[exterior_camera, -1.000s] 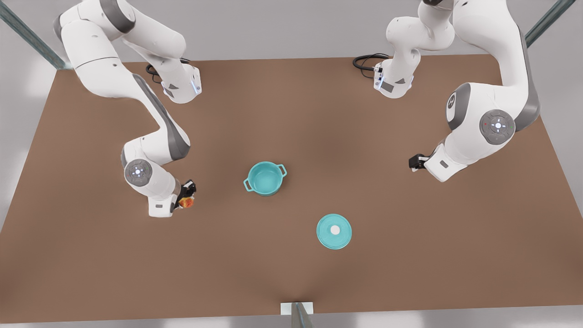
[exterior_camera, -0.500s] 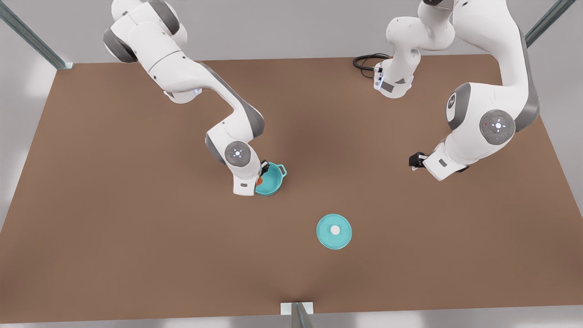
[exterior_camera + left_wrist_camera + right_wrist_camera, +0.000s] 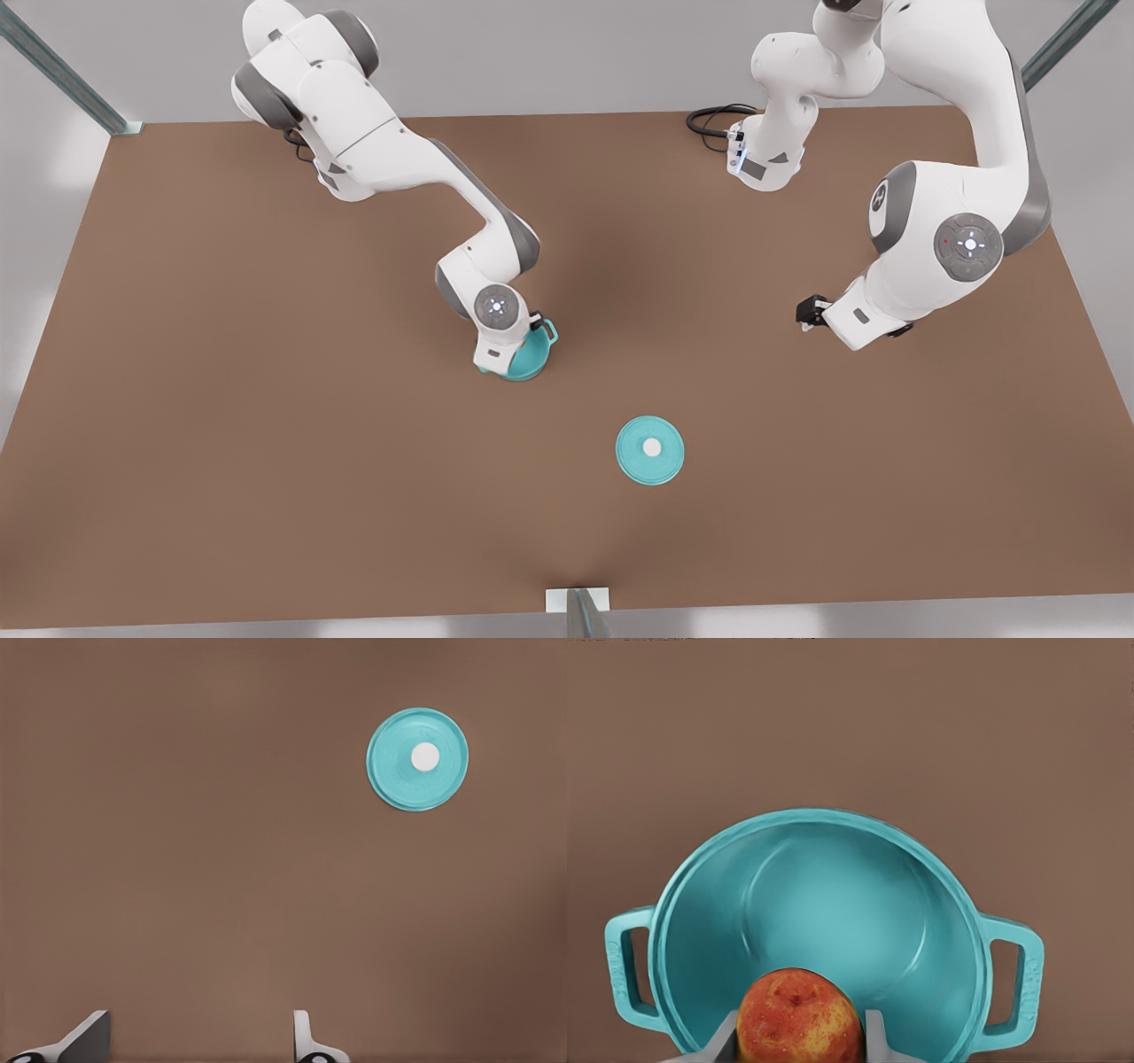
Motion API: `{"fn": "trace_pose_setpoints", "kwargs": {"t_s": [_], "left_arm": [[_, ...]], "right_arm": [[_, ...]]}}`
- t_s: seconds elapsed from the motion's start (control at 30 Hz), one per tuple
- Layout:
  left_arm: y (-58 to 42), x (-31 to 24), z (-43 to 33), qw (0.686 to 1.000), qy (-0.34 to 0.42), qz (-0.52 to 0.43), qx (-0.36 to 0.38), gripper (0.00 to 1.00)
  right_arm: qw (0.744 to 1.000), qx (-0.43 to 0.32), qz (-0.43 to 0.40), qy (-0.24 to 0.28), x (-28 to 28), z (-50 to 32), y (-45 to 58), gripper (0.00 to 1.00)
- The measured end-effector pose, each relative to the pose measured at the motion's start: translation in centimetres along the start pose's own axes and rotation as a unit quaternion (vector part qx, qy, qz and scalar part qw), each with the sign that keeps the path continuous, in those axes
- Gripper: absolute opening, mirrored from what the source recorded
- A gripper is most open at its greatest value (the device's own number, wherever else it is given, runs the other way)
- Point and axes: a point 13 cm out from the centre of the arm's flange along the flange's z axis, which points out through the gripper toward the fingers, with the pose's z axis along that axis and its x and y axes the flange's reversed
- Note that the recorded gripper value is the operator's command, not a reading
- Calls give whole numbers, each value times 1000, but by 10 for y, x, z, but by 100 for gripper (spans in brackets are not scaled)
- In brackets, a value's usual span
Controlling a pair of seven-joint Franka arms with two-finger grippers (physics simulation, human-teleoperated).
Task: Open the pot lid and put the potato into the pot
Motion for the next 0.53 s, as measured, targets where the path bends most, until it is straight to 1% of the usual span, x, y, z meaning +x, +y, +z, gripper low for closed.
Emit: {"fn": "trace_pose_setpoints", "kwargs": {"t_s": [0.03,0.2,0.23,0.27,0.33,0.4,0.47,0.53], "left_arm": [[3,0,0,1000,0,-1,0,100],[20,2,0,1000,0,-15,4,100],[22,2,0,1000,0,-17,5,100],[23,2,-1,1000,0,-18,6,100],[23,2,-1,1000,0,-19,9,100],[21,2,-2,1000,-1,-18,12,100],[20,3,-2,1000,-2,-17,14,100],[20,3,-2,1000,-2,-17,16,100]], "right_arm": [[1000,1,4,-3,-1,-1,0,100],[1000,1,24,-10,-6,-5,-1,100],[999,0,30,-16,-8,-14,-4,100],[998,0,51,-28,-14,-39,-28,100],[988,7,138,-71,-22,-129,-140,100],[971,14,216,-100,-3,-201,-250,100],[956,23,274,-107,29,-237,-340,100],[946,29,309,-98,60,-249,-397,100]]}}
